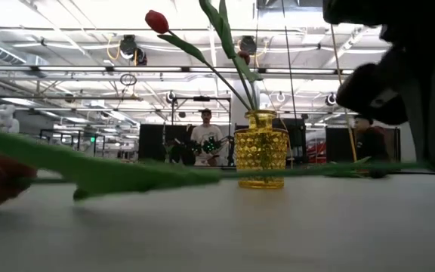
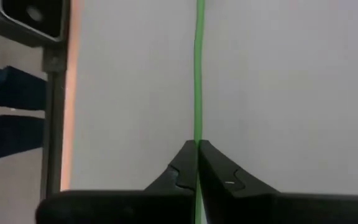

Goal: Sort flowers into vase by color
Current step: Put the bottom red flower into the yellow vase

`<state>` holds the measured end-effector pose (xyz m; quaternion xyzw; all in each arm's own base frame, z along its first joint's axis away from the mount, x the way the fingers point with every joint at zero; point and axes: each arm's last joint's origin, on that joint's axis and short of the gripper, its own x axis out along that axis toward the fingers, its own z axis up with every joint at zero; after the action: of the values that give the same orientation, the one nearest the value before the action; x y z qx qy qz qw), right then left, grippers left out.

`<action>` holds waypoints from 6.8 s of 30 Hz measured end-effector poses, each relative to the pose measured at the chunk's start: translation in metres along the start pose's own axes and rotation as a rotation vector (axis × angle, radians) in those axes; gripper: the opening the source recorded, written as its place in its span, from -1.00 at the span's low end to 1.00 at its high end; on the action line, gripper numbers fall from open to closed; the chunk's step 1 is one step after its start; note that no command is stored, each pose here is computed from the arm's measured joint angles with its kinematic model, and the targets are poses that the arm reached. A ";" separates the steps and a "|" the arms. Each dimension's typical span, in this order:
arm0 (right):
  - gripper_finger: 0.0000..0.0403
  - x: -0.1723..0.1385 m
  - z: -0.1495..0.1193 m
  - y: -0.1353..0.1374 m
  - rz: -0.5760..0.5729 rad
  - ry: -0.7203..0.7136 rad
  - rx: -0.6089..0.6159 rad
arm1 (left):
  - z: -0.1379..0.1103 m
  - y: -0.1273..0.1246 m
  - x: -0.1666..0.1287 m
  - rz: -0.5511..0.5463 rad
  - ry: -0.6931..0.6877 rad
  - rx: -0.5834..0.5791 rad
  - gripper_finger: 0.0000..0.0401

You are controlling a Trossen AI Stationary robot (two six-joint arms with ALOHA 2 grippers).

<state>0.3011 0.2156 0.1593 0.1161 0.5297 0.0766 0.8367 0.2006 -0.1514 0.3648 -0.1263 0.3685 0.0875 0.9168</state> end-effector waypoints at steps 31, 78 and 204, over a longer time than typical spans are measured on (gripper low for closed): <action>-1.00 -0.132 -0.002 -0.019 -0.175 -0.170 0.073 | 0.008 0.003 0.003 0.032 -0.063 -0.037 -0.17; -1.00 -0.220 -0.002 -0.033 -0.078 -0.472 -0.029 | 0.047 0.033 -0.042 -0.029 -0.424 -0.168 -0.17; -1.00 -0.238 0.055 -0.048 -0.088 -0.910 -0.072 | 0.131 0.057 -0.036 -0.208 -0.894 -0.085 -0.17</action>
<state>0.2489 0.1037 0.3757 0.0859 0.1098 0.0006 0.9902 0.2460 -0.0604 0.4719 -0.1498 -0.0816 0.0559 0.9837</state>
